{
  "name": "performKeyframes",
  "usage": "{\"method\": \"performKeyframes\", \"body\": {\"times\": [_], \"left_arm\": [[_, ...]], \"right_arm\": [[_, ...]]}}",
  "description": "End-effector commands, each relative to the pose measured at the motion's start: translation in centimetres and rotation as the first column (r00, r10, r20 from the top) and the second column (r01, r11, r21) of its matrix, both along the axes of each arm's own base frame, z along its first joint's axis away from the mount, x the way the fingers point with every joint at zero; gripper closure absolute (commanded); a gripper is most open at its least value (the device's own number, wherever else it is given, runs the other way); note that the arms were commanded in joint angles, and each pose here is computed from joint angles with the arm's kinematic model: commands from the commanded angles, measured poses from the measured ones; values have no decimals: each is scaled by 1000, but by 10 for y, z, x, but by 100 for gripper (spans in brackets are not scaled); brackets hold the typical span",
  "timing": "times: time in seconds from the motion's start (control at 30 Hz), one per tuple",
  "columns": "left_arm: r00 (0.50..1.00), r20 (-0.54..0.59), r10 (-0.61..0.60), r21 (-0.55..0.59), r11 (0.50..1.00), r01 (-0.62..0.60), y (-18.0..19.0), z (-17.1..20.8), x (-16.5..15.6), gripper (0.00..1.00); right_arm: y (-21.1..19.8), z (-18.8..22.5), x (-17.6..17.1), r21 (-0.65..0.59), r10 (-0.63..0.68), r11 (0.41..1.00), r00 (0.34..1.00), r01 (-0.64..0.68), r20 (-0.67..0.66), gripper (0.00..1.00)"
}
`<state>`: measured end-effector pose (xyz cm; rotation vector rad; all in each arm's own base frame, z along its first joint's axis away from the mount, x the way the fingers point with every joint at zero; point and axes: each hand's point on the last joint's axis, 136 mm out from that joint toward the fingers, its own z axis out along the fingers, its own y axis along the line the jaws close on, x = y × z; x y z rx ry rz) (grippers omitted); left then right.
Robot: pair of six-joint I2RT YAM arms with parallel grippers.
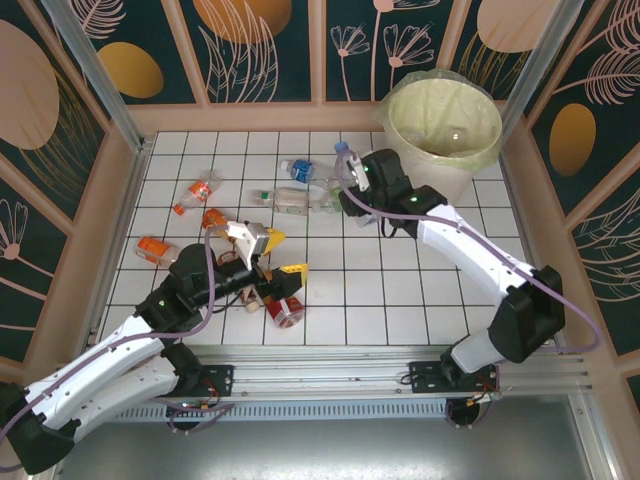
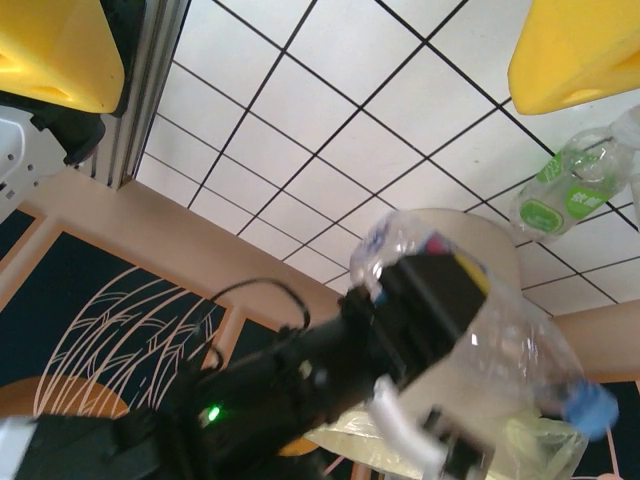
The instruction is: Put the plastic bottles in the bin
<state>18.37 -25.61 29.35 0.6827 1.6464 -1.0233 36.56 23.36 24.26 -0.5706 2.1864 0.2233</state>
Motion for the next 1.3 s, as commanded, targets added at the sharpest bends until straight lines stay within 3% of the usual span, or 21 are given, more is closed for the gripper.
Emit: {"method": "performKeyframes", "body": {"times": [0.0, 0.3, 0.6, 1.0, 1.27], "left_arm": [[999, 34, -16, -20, 1000, 17, 0, 5, -5, 1], [999, 40, -3, -14, 1000, 4, 1, 6, -3, 1], [999, 37, 1, -5, 1000, -1, 1, 2, -2, 1], [999, 33, 11, 6, 1000, -11, 1, -1, 1, 1], [999, 32, 12, 7, 1000, -12, 1, -2, 1, 1]], "right_arm": [[6, 50, 4, 91, 16, 995, 995, -25, 102, 38], [-21, 163, 24, 249, -92, 968, 941, 9, 326, 38], [-76, 209, 54, 377, -261, 920, 884, 106, 387, 38], [-153, 187, 112, 371, -476, 853, 838, 366, 267, 39], [-189, 135, 143, 295, -543, 817, 833, 495, 107, 40]]}}
